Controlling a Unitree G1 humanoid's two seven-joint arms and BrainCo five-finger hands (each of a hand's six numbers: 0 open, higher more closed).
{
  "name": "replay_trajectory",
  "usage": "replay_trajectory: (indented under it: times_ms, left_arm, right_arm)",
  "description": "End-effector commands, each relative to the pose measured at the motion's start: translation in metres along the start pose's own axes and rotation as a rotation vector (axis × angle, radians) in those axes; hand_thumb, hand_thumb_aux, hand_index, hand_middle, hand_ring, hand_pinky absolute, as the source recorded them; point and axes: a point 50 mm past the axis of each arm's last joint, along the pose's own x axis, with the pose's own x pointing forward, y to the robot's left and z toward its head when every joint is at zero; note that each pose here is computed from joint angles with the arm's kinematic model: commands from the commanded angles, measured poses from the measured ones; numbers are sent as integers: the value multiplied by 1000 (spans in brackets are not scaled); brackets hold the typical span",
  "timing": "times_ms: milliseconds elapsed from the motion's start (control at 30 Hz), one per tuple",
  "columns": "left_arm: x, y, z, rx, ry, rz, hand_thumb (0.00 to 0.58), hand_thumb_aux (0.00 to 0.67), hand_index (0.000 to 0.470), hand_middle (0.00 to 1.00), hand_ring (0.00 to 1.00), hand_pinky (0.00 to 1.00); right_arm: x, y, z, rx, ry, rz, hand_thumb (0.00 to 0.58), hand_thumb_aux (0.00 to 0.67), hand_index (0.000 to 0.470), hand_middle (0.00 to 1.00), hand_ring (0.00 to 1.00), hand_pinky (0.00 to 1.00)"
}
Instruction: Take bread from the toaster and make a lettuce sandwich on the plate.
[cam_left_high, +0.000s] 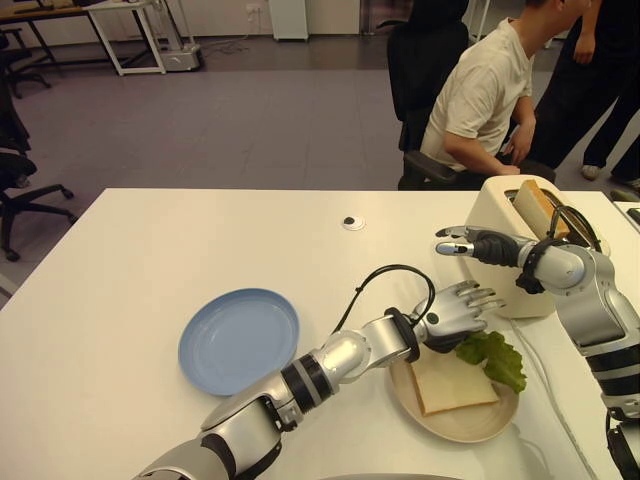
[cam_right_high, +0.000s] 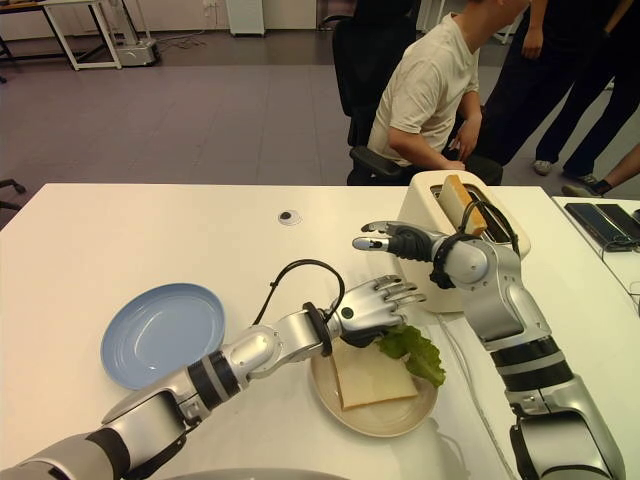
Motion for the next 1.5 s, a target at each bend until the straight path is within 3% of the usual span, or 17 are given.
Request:
replay_trajectory:
  times_ms: [33,400,700,800,1133,1500]
  left_arm:
    - [-7,-16,-3,18,-40,-91,580,670,470,0,0,0]
    - [-28,10,-22,52,-107,-104,580,670,470,0,0,0]
    - [-23,45,-26,77,-22,173,580,670,470,0,0,0]
    - [-23,34,-14,201,-118,170,580,670,470,0,0,0]
    - [-47,2,0,143,-403,15,580,670,470,0,0,0]
    - [-68,-2,-24,105,-446,-134,580,670,470,0,0,0]
  right_arm:
    - [-1,0,3,-3,-6,2,0,0,0,0,0,0]
    - [-1,6,3,13,2,-1,0,0,0,0,0,0]
    - [2,6,4,7,-3,7,0,0,0,0,0,0]
    - [3,6,6,4,-12,9,0,0,0,0,0,0]
    - [2,4,11,0,-29,-3,0,0,0,0,0,0]
    - [2,4,13,3,-34,-7,0,0,0,0,0,0]
